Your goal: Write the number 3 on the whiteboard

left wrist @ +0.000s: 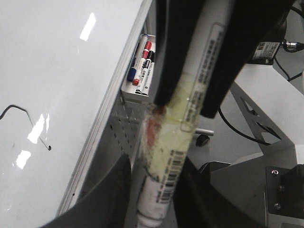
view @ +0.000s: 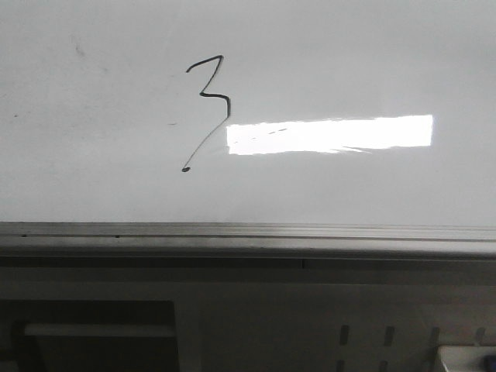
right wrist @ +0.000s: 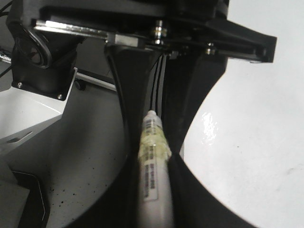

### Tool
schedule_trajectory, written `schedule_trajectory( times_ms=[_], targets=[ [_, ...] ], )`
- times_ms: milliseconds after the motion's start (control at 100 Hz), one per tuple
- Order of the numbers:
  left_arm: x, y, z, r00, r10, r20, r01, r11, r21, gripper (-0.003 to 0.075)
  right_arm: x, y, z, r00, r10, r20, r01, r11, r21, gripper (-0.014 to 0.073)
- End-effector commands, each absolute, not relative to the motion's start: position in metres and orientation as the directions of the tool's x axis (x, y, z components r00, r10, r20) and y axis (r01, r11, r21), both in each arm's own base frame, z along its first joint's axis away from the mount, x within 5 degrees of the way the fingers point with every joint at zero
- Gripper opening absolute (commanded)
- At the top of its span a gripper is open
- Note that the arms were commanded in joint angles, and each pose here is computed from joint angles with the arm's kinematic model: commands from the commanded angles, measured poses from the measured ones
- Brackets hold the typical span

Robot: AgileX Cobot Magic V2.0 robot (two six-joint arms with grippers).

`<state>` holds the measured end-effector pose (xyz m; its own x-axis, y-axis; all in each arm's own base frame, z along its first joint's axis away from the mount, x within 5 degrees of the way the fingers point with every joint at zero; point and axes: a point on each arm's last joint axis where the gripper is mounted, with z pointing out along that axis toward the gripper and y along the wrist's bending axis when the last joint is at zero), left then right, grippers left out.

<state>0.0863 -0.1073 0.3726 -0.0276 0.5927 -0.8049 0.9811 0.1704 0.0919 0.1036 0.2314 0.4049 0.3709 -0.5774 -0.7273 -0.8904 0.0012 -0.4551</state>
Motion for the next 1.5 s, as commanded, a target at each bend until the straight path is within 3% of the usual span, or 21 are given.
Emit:
schedule_trajectory(
  times_ms=[0, 120, 190, 280, 370, 450, 680, 780, 830, 900, 1040, 1270, 1490],
  targets=[
    [0.090, -0.111, 0.390, -0.014, 0.495, -0.869, 0.968, 0.224, 0.112, 0.0183, 0.099, 0.226, 0.428, 0.383, -0.486, -0.785, -0.881, 0.065, -0.470, -0.0045],
    [0.091, -0.111, 0.391, -0.012, 0.487, -0.873, 0.964, 0.238, 0.119, 0.0088, 0.099, 0.227, 0.428, 0.383, -0.485, -0.786, -0.880, 0.066, -0.470, -0.0040],
    [0.092, -0.111, 0.392, -0.010, 0.481, -0.876, 0.960, 0.249, 0.125, 0.0000, 0.099, 0.227, 0.428, 0.383, -0.485, -0.786, -0.880, 0.066, -0.470, 0.0008],
    [0.093, -0.111, 0.392, -0.009, 0.475, -0.880, 0.958, 0.256, 0.128, -0.0020, 0.100, 0.226, 0.429, 0.384, -0.482, -0.788, -0.879, 0.072, -0.472, 0.0176],
    [0.093, -0.111, 0.393, -0.008, 0.472, -0.881, 0.956, 0.261, 0.131, -0.0020, 0.101, 0.226, 0.433, 0.394, -0.456, -0.798, -0.869, 0.099, -0.486, 0.0402],
    [0.095, -0.111, 0.393, -0.017, 0.463, -0.886, 0.952, 0.278, 0.126, -0.0020, 0.103, 0.217, 0.443, 0.409, -0.423, -0.808, -0.847, 0.153, -0.509, 0.0517],
    [0.112, -0.111, 0.379, -0.156, 0.358, -0.921, 0.885, 0.465, 0.031, -0.0020, 0.109, 0.162, 0.474, 0.314, -0.338, -0.887, -0.807, 0.397, -0.437, 0.0542],
    [0.124, -0.108, 0.364, -0.217, 0.272, -0.938, 0.812, 0.583, -0.019, -0.0020, 0.107, 0.137, 0.481, 0.227, -0.308, -0.924, -0.796, 0.487, -0.358, 0.0532],
    [0.131, -0.106, 0.358, -0.237, 0.200, -0.951, 0.758, 0.650, -0.053, -0.0020, 0.106, 0.129, 0.480, 0.195, -0.313, -0.930, -0.792, 0.509, -0.338, 0.0479],
    [0.140, -0.104, 0.349, -0.258, 0.126, -0.958, 0.696, 0.712, -0.093, -0.0020, 0.102, 0.119, 0.478, 0.156, -0.318, -0.935, -0.788, 0.531, -0.311, 0.0325],
    [0.158, -0.105, 0.336, -0.306, 0.055, -0.950, 0.617, 0.772, -0.154, -0.0020, 0.096, 0.110, 0.467, 0.122, -0.355, -0.927, -0.793, 0.527, -0.306, -0.0075],
    [0.189, -0.119, 0.305, -0.445, 0.057, -0.894, 0.555, 0.801, -0.225, -0.0020, 0.095, 0.109, 0.453, 0.092, -0.371, -0.924, -0.803, 0.521, -0.289, -0.0063],
    [0.205, -0.116, 0.299, -0.421, 0.025, -0.907, 0.470, 0.861, -0.194, -0.0020, 0.096, 0.110, 0.449, 0.064, -0.362, -0.930, -0.806, 0.530, -0.262, -0.0063]
  ],
)
